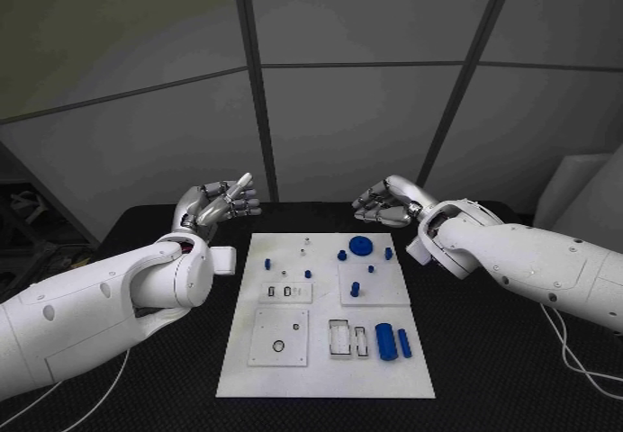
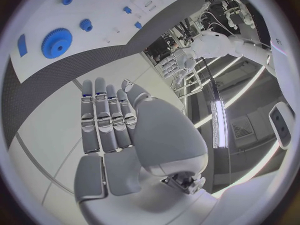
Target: Assemble the parts on the task board
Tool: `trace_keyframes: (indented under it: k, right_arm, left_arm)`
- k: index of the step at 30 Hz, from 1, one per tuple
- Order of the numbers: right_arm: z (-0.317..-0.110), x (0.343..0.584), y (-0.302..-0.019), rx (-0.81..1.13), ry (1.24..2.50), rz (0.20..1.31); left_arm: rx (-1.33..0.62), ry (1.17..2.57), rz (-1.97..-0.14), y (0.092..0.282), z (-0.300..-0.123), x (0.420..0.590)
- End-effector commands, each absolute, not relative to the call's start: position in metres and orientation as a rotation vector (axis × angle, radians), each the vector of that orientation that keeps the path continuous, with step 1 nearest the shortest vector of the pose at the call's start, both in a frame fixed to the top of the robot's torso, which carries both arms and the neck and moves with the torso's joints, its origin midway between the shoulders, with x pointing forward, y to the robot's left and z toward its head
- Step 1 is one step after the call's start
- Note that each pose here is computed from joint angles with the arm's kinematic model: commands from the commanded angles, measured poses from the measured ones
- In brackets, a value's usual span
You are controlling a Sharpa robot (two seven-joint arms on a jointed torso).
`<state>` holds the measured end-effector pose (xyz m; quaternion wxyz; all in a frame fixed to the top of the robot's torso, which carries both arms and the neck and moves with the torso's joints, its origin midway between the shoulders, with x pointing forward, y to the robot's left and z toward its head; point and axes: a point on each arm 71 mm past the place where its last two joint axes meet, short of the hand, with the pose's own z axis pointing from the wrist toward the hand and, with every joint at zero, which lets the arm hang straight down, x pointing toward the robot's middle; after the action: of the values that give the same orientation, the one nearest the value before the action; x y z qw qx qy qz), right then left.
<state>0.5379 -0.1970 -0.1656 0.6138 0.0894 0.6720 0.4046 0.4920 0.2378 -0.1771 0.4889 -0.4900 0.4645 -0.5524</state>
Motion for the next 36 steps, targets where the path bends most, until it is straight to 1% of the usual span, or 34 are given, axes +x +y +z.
trace_keyframes:
  k: [1,7,13,22,36]
  right_arm:
    - [-0.166,0.536,-0.19,-0.008,1.627,0.764]
    - [-0.165,0.533,-0.178,-0.186,1.667,0.599]
    - [-0.165,0.532,-0.171,-0.265,1.67,0.514]
    - [-0.166,0.53,-0.163,-0.317,1.685,0.469]
    - [-0.167,0.53,-0.156,-0.336,1.693,0.465]
  left_arm:
    - [-1.16,1.161,-1.385,0.232,-0.173,0.486]
    - [-1.143,1.189,-1.426,0.224,-0.168,0.472]
    - [-1.129,1.21,-1.456,0.216,-0.166,0.462]
    - [-1.128,1.222,-1.468,0.212,-0.166,0.458]
    - [-1.127,1.224,-1.47,0.213,-0.166,0.456]
